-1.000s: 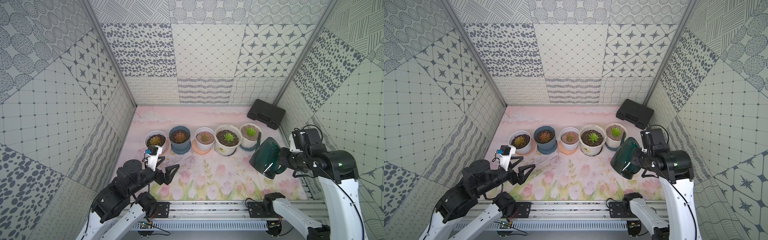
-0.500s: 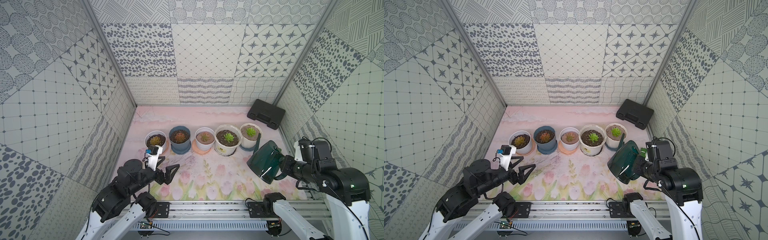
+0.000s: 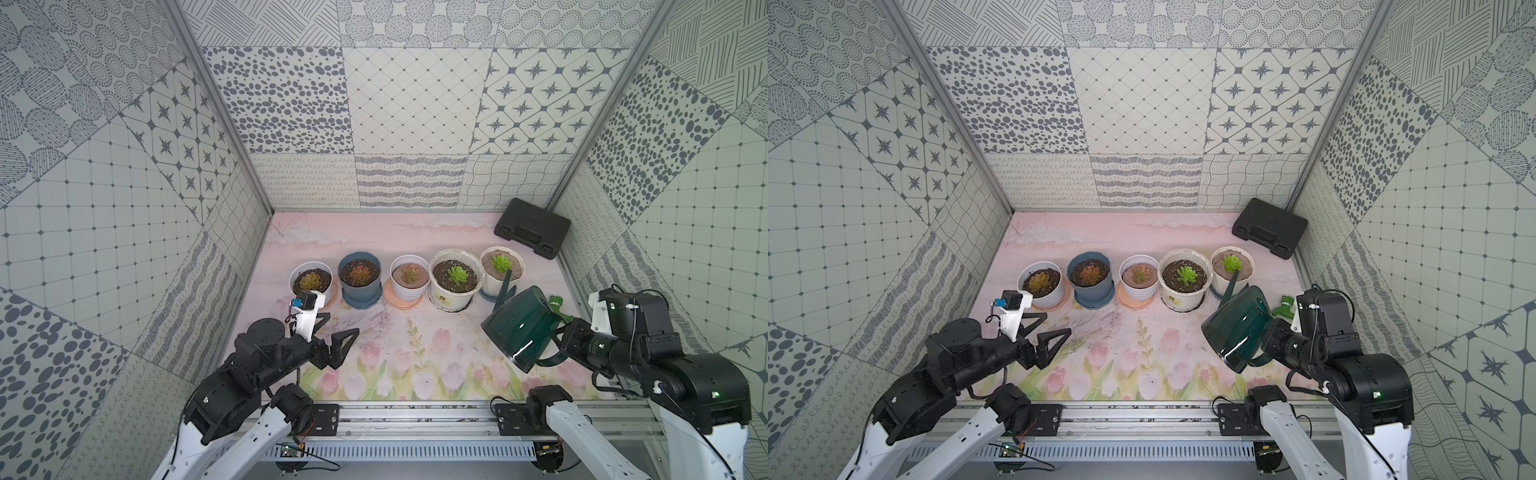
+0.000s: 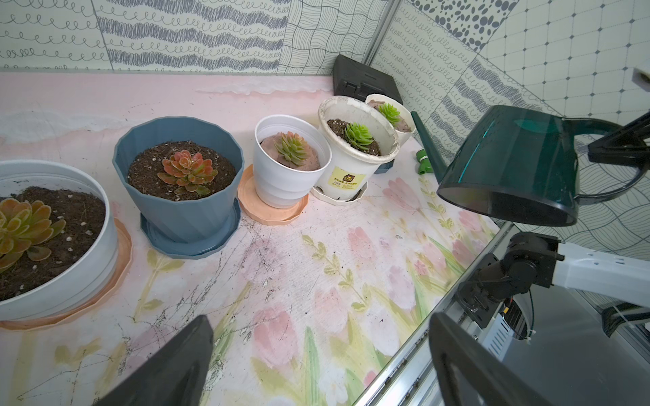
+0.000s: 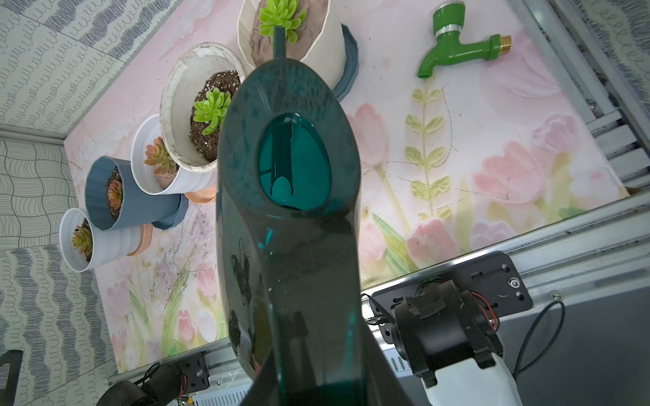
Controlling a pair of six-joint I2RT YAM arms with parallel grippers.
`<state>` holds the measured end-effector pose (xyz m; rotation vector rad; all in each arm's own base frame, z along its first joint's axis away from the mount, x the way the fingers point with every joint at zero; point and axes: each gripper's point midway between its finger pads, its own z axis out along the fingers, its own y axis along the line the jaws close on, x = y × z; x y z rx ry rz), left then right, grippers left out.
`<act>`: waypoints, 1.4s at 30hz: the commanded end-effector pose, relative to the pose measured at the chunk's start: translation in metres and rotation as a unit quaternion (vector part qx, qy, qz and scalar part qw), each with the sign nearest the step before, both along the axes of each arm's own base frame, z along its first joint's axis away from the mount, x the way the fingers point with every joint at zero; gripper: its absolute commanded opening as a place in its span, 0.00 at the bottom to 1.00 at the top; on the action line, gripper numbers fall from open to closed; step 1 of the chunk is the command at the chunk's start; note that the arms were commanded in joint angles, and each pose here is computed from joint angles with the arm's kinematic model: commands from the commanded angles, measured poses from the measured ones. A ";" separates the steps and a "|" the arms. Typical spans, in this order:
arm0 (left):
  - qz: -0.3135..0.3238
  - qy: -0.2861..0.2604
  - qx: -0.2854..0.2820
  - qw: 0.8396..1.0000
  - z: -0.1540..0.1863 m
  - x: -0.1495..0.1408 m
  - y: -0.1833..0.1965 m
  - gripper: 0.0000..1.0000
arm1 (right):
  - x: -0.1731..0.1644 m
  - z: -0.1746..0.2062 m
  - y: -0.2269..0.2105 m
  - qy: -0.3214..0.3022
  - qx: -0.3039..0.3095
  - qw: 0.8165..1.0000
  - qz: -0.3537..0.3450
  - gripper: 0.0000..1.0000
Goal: Water the succulent around the soil edge
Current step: Water the soil of the potted plant with water.
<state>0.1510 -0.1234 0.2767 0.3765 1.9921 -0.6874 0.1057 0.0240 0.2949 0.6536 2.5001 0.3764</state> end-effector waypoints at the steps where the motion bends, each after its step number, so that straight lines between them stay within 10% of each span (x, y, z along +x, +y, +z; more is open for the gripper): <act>1: -0.003 -0.003 0.011 1.000 -0.003 0.000 0.000 0.99 | -0.028 -0.010 0.002 0.048 0.017 0.999 -0.005 0.00; 42: 0.036 0.051 0.030 0.998 -0.024 0.025 0.004 0.99 | -0.008 -0.004 0.026 0.022 0.077 0.996 0.026 0.00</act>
